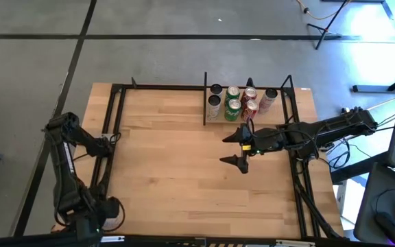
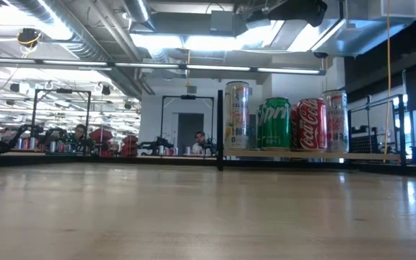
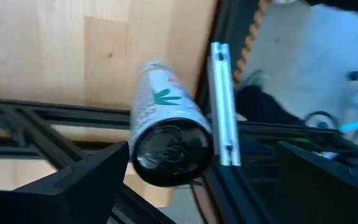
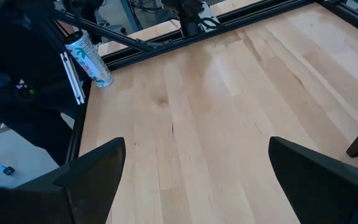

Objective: Place canned beverage on shelf
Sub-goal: Put the white-pink soda can on the shelf aligned with the other white-pink soda can

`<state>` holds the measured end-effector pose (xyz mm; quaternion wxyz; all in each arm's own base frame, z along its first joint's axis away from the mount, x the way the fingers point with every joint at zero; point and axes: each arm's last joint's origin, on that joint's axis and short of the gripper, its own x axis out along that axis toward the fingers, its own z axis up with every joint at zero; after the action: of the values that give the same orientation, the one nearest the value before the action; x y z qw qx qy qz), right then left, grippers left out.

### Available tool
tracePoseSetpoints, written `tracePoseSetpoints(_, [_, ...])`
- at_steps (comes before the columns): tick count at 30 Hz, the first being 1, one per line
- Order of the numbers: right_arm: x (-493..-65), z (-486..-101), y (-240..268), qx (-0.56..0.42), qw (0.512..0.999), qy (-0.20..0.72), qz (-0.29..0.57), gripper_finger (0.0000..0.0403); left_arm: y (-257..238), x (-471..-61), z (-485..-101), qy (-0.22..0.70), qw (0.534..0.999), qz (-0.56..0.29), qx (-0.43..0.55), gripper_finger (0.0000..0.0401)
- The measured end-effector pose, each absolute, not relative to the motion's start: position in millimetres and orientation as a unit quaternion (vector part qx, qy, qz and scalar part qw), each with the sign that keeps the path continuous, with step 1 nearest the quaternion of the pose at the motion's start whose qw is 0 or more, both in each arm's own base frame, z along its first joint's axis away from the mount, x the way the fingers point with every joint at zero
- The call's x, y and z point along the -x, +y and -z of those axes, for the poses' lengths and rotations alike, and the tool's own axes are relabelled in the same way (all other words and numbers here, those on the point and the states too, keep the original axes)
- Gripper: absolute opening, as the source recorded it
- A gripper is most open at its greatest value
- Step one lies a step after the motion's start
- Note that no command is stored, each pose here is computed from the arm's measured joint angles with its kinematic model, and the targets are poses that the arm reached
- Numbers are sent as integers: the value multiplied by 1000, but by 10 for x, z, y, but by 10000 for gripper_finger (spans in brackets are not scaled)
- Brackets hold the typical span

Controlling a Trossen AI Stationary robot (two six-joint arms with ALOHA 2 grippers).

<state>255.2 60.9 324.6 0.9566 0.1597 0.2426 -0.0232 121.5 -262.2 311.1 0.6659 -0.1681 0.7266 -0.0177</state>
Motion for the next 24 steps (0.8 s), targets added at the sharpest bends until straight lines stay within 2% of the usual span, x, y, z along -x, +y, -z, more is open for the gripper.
tracePoseSetpoints(6, [-2553,-3246,606,-161,957,242,27,380,-2644,-1167,-3017,735,665,-11,130,390])
tracePoseSetpoints(13, [-2554,-3248,606,-161,957,240,28,380,-2688,-1075,-3006,734,669,-1,119,390])
tracePoseSetpoints(19, [-2554,-3249,606,-161,957,239,28,380,-2726,-1043,-2773,745,656,10,121,390])
tracePoseSetpoints(24, [-2554,-3249,606,-161,957,239,28,380,-2687,-1039,-2638,750,650,-18,121,370])
